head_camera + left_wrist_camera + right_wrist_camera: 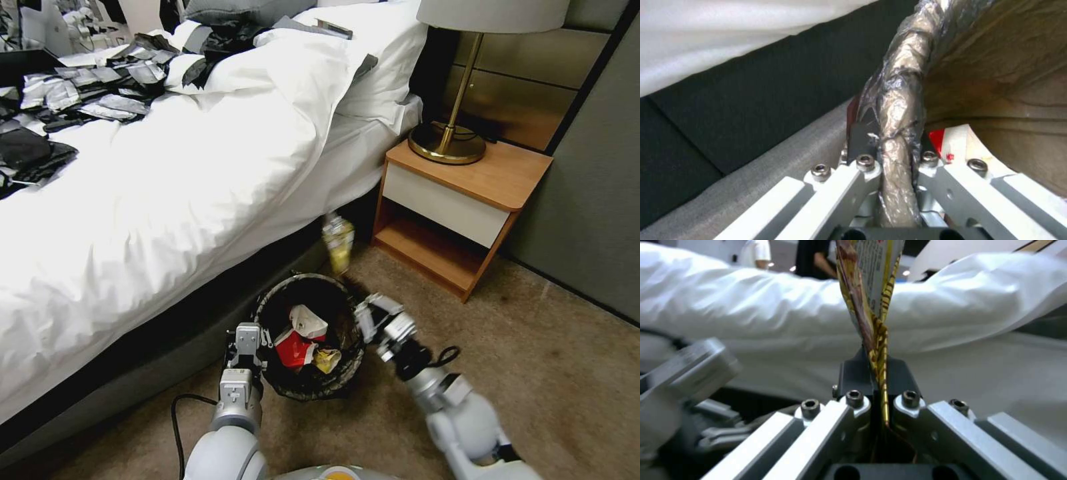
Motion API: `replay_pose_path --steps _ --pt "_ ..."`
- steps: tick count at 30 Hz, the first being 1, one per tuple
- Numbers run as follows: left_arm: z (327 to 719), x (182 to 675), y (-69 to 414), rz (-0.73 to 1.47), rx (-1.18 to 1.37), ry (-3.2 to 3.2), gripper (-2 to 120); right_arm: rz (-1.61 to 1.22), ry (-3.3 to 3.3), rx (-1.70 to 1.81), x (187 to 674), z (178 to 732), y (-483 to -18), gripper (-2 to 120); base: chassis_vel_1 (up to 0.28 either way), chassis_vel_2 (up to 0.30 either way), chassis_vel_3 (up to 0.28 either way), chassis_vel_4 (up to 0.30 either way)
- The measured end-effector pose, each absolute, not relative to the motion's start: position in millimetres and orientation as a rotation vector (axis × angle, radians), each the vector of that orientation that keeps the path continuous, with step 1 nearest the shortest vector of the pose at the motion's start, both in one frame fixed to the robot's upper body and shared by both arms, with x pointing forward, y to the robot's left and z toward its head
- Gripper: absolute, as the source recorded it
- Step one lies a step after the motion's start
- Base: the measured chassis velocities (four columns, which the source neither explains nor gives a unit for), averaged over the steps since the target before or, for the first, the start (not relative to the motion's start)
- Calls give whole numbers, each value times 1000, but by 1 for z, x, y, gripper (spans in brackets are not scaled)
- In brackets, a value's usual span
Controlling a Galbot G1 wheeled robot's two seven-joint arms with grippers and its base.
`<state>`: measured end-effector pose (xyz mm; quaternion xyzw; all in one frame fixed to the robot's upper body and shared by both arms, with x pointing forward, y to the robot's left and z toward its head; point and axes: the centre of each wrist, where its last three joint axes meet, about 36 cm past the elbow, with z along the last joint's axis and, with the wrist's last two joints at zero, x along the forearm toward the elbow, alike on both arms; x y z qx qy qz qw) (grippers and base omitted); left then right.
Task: Pick up the trash bin, then pick up the garbage from the floor and place it into the trash bin.
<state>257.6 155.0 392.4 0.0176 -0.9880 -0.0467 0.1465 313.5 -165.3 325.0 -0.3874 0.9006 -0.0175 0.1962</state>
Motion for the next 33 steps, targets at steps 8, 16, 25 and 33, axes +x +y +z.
replay_pose_path --steps 8,16,25,33 --pt "392 256 153 -134 48 -2840 0 -46 2607 -1151 315 292 -145 0 0 0 0 0" --pt "392 255 152 -131 45 -2841 0 -70 2725 -1131 318 261 -148 5 0 0 0 0" --pt "392 256 152 -131 43 -2844 0 -90 2751 -1123 310 253 -151 34 0 0 0 0" --pt "393 257 152 -128 44 -2849 0 -99 2744 -1117 305 253 -154 70 0 0 0 0"
